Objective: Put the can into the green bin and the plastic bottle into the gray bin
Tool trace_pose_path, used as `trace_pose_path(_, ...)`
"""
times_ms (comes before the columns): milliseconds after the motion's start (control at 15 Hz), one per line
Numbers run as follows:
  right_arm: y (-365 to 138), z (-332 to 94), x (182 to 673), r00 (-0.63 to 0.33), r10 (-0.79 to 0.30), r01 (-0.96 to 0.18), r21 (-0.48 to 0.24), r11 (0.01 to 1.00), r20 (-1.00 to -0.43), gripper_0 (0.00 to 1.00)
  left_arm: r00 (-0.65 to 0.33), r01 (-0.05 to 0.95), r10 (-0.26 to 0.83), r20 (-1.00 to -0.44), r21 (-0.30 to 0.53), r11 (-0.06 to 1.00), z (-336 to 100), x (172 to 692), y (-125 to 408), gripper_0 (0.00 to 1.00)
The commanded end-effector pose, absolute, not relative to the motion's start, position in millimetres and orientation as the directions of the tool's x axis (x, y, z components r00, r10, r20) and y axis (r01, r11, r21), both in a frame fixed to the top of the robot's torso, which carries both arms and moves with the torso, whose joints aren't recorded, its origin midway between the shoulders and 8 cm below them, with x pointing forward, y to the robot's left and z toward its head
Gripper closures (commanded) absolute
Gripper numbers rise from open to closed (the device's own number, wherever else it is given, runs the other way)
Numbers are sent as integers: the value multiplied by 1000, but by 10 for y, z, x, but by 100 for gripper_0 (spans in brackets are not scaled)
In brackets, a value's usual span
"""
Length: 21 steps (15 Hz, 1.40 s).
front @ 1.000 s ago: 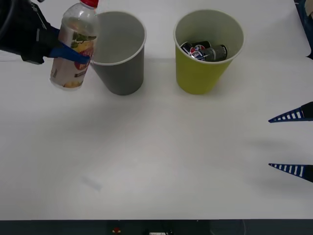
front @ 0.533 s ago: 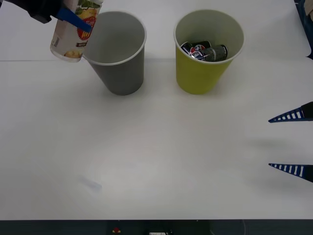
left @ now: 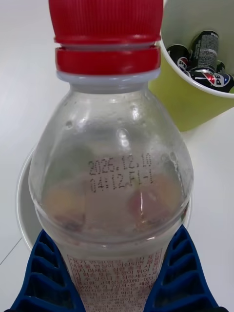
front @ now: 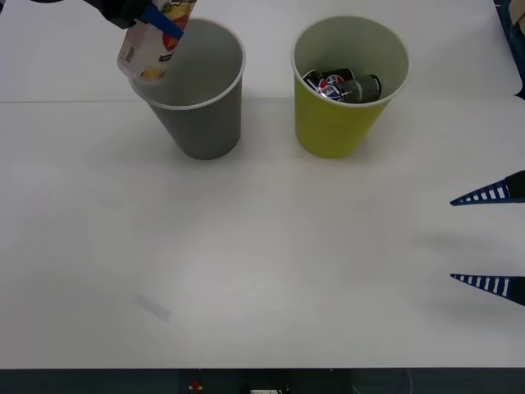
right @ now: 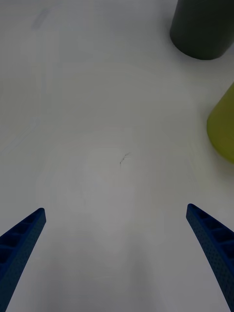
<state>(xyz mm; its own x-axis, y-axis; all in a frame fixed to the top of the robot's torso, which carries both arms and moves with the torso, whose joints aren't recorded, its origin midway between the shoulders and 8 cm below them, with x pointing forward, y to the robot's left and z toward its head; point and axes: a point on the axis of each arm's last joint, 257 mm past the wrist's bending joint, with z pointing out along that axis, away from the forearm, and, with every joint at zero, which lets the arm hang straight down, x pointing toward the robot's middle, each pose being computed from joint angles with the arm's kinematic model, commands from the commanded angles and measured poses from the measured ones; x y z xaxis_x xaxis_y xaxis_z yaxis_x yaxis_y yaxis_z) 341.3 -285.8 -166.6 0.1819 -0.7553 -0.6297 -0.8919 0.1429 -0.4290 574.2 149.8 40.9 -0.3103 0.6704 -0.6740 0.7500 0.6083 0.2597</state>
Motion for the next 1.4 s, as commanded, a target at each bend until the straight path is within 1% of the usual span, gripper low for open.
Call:
trace_pose_path(67, -2858, -1666, 3413, 182, -755, -892, -429, 143, -630, 0, -300, 744, 668, -681, 271, 611, 355, 5821, 1429, 100)
trace_pose_path(200, -2858, -1666, 3413, 182, -755, -892, -429, 143, -630, 0, -293, 745, 674, -678, 280, 605, 355, 5824, 1427, 100)
trace_pose_path(267, -2858, -1666, 3413, 182, -755, -892, -429, 143, -630, 0, -283, 750, 681, -675, 287, 596, 356, 5824, 1411, 62)
trace_pose_path(333, -2858, -1666, 3413, 182, -755, -892, -429, 143, -630, 0, -281, 752, 683, -674, 288, 593, 350, 5820, 1416, 21)
trace_pose_path(400, -2858, -1666, 3413, 182, -755, -892, -429, 143, -630, 0, -277, 755, 684, -675, 287, 589, 350, 5812, 1398, 0)
trace_pose_path(467, -2858, -1666, 3413, 182, -755, -892, -429, 143, -630, 0, -258, 764, 697, -669, 300, 571, 350, 5805, 1388, 0)
trace_pose_path(800, -2858, -1666, 3413, 182, -755, -892, -429, 143, -630, 0, -207, 796, 714, -668, 310, 521, 384, 5710, 1316, 0)
trace_pose_path(933, -2858, -1666, 3413, 182, -755, -892, -429, 143, -630, 0, -200, 816, 710, -675, 286, 503, 379, 5617, 1349, 0)
trace_pose_path(1200, -2858, -1666, 3413, 182, -755, -892, -429, 143, -630, 0, -105, 871, 709, -697, 279, 404, 303, 5421, 1577, 0)
trace_pose_path(1333, -2858, -1666, 3413, 182, -755, -892, -429, 143, -630, 0, -55, 889, 707, -706, 288, 357, 255, 5331, 1689, 0)
trace_pose_path(1400, -2858, -1666, 3413, 182, -755, -892, -429, 143, -630, 0, -18, 894, 705, -709, 305, 329, 230, 5271, 1773, 0)
